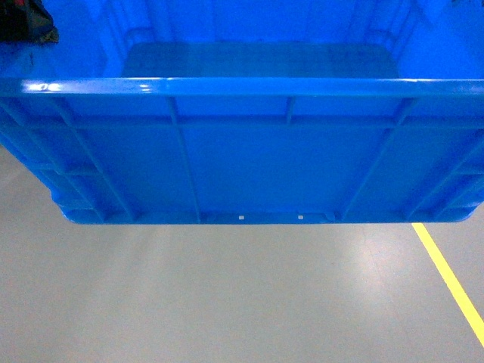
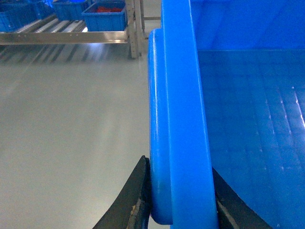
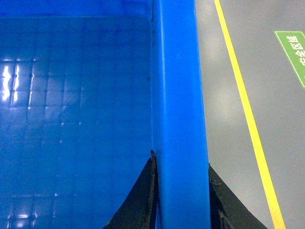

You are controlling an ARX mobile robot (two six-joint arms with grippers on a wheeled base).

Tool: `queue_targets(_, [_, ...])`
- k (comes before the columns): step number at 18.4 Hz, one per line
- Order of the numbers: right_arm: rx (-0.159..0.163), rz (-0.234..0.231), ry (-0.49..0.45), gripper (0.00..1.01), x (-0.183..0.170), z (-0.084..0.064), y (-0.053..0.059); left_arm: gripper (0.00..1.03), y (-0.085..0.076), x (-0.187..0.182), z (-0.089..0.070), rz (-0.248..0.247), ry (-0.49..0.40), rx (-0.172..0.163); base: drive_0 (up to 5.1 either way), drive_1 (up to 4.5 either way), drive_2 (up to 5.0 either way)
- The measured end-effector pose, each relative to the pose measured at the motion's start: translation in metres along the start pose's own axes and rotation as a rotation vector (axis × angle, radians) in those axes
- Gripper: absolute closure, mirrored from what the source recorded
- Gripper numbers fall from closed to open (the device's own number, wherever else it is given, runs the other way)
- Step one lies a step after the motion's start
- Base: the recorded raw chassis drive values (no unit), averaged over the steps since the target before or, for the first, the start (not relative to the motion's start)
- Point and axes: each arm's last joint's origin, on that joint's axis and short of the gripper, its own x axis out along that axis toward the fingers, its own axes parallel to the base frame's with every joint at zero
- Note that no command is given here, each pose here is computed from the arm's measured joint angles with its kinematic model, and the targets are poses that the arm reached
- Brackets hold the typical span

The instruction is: Place box next to blue box on left shelf

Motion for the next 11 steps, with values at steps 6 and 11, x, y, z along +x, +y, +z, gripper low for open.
queue_targets(6, [0.001,0.000,0.003,0.84,0.0000,-0.0003,0.0000,0.82,0.0000,0.0000,0.0002,0.000,-0.002,0.002,0.0,4.35,-4.3])
queue_targets(11, [0.003,0.001,0.003,0.84,0.0001,-0.0003,0.0000,0.82,0.0000,0.0000,0.0002,0.000,-0.002,0.002,0.0,4.31,-4.4])
